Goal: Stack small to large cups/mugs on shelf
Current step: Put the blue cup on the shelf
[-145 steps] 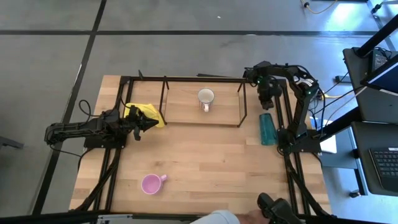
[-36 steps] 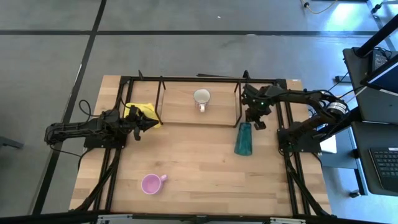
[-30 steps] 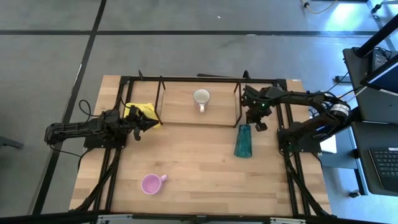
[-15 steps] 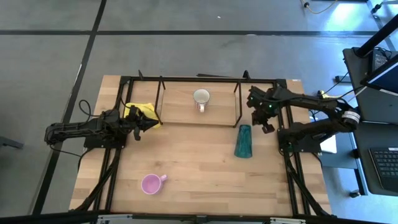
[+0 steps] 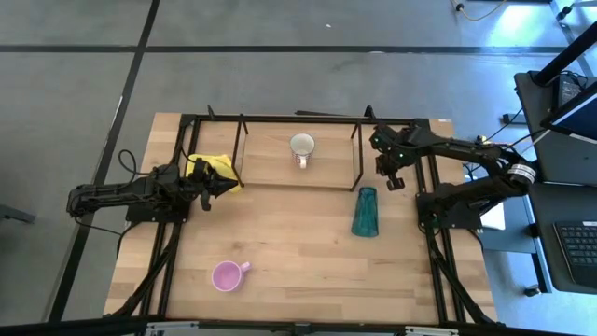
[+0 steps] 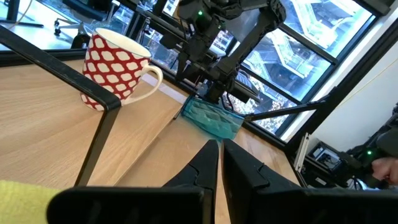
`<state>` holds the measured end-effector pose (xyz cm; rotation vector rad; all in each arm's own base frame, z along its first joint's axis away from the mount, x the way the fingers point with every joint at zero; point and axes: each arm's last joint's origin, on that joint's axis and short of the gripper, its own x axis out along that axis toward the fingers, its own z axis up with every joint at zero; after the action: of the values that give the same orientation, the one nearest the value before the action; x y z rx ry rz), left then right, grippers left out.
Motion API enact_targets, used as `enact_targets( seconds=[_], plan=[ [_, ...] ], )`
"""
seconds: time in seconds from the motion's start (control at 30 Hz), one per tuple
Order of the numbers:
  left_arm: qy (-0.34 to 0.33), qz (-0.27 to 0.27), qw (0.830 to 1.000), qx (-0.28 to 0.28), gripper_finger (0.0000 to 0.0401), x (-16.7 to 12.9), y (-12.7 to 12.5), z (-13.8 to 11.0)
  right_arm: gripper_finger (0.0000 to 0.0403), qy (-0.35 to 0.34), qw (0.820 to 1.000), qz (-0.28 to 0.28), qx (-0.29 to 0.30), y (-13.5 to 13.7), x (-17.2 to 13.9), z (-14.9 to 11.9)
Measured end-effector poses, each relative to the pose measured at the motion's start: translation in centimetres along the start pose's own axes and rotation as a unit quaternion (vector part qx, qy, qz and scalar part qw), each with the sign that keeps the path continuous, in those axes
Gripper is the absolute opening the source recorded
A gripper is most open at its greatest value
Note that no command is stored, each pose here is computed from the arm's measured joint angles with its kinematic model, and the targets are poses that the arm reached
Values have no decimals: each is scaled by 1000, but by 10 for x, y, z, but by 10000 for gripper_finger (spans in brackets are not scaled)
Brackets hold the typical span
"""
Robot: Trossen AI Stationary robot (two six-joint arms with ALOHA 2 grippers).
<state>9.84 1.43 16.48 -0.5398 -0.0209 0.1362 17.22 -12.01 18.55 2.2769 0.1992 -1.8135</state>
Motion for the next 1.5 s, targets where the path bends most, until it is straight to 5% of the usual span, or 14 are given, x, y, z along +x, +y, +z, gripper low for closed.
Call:
enact_targets(
  seconds=[0.7,1.5],
  plan=[
    [0,0,1000,0,14,0,0,0,1,56,993,-82,-64,-15,22,-27],
    [0,0,1000,0,14,0,0,0,13,48,976,-181,-109,-62,-16,-17]
  ],
)
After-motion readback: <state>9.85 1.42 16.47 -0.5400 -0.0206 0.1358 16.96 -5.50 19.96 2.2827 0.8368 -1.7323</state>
